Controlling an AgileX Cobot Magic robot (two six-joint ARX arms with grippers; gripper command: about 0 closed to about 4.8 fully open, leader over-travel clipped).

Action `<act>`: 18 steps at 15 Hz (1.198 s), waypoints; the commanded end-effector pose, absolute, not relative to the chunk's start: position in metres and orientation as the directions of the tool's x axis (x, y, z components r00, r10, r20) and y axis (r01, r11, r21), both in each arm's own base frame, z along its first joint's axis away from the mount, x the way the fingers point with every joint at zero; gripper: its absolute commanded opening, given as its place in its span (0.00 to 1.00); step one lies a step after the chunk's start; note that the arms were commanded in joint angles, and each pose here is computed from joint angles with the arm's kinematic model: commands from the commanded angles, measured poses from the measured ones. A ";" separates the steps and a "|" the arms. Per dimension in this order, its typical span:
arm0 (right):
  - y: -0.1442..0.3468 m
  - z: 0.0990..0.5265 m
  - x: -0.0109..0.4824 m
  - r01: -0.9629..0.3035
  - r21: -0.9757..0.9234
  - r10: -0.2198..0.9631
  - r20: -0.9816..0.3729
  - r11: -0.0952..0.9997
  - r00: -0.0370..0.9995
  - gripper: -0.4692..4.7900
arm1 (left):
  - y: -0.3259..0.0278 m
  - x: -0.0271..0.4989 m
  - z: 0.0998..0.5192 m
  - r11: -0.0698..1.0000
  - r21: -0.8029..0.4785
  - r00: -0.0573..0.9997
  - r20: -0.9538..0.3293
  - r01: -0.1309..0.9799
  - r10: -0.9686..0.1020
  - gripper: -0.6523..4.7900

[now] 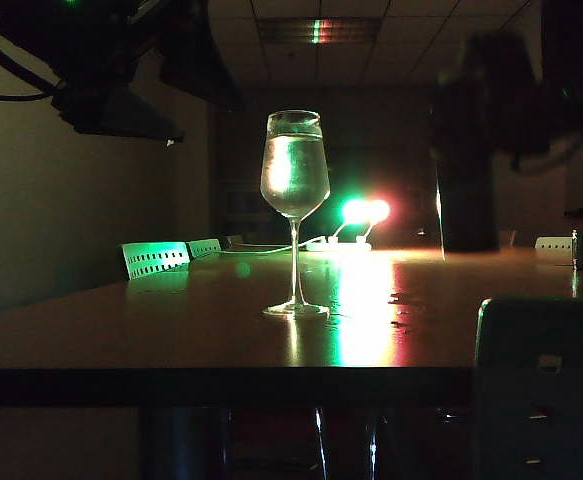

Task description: Pick up the black thermos cup, pour some water from it into the stemmed glass, and then put the thermos cup back on the table.

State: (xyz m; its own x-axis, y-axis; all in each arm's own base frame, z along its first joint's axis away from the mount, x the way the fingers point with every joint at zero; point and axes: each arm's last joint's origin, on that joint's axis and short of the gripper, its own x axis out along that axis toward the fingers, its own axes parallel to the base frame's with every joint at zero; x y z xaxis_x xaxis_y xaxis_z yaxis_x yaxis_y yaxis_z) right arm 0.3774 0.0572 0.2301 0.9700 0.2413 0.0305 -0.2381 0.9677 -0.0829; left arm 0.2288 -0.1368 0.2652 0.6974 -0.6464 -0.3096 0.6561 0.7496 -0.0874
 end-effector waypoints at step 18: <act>0.057 0.167 0.393 -0.236 -0.057 0.241 0.082 0.970 0.967 0.37 | -0.137 0.229 0.267 0.749 -0.084 0.698 -0.309 0.657 -0.647 1.00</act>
State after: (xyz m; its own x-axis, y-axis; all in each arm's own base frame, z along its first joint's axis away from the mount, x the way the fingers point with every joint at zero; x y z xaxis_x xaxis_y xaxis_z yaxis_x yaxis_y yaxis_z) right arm 0.3930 0.0570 0.1647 0.9682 0.2384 0.0764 -0.2342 0.9704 -0.0595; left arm 0.2287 -0.1368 0.2647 0.6963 -0.6453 -0.3143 0.6555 0.7500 -0.0879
